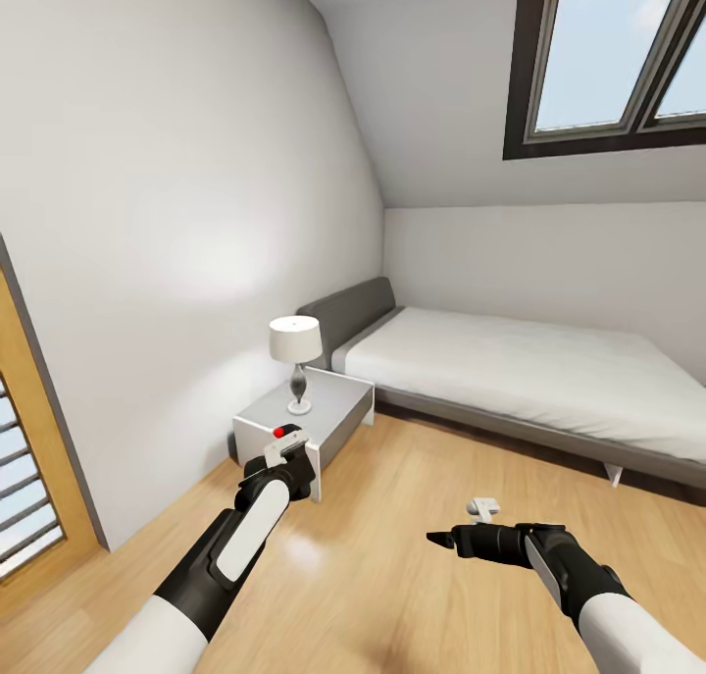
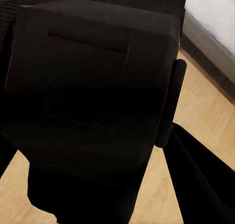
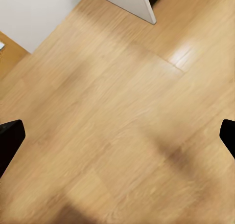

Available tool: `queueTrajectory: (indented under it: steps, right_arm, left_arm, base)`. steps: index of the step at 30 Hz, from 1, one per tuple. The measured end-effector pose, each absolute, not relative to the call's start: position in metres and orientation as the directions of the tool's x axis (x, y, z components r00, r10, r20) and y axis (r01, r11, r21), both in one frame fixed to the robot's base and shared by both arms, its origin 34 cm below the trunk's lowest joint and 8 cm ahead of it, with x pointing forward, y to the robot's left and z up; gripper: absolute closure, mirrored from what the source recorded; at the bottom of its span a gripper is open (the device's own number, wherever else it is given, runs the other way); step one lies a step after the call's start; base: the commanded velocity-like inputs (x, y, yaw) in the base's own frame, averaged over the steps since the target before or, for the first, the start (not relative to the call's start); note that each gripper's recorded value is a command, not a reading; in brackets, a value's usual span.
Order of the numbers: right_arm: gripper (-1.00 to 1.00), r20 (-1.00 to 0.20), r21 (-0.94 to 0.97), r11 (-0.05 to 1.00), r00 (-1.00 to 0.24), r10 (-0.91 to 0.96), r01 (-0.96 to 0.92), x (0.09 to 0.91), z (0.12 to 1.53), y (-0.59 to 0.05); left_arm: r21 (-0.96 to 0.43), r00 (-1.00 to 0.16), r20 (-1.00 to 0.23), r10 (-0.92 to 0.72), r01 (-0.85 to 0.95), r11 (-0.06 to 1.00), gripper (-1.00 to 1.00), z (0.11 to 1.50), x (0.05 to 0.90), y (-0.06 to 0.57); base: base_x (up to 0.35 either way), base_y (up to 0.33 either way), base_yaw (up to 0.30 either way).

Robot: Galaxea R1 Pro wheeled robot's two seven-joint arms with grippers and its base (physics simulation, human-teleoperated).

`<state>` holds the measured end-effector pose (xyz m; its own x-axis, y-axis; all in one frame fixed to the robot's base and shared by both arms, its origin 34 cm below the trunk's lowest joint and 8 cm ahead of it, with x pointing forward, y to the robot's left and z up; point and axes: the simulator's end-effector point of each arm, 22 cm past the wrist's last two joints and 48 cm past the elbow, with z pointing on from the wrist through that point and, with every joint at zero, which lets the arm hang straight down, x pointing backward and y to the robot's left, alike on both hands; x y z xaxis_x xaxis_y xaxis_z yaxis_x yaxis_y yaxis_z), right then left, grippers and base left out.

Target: Attach the digital camera to the camera tripod in the bedroom.

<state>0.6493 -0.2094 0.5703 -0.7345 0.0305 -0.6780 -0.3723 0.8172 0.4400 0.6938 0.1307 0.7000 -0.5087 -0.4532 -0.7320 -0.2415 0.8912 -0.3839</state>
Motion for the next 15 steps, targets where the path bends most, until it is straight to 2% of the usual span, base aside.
queueTrajectory:
  steps: [15]
  right_arm:
    - [-1.00, -0.677, 0.440, 0.817, -0.735, 0.030, -0.372, 0.655, 0.602, -0.209]
  left_arm:
    - [-0.385, -0.503, -0.735, -0.454, -0.241, 0.891, 1.00, 0.733, 0.700, 0.131]
  base:
    - [0.000, 0.000, 0.000]
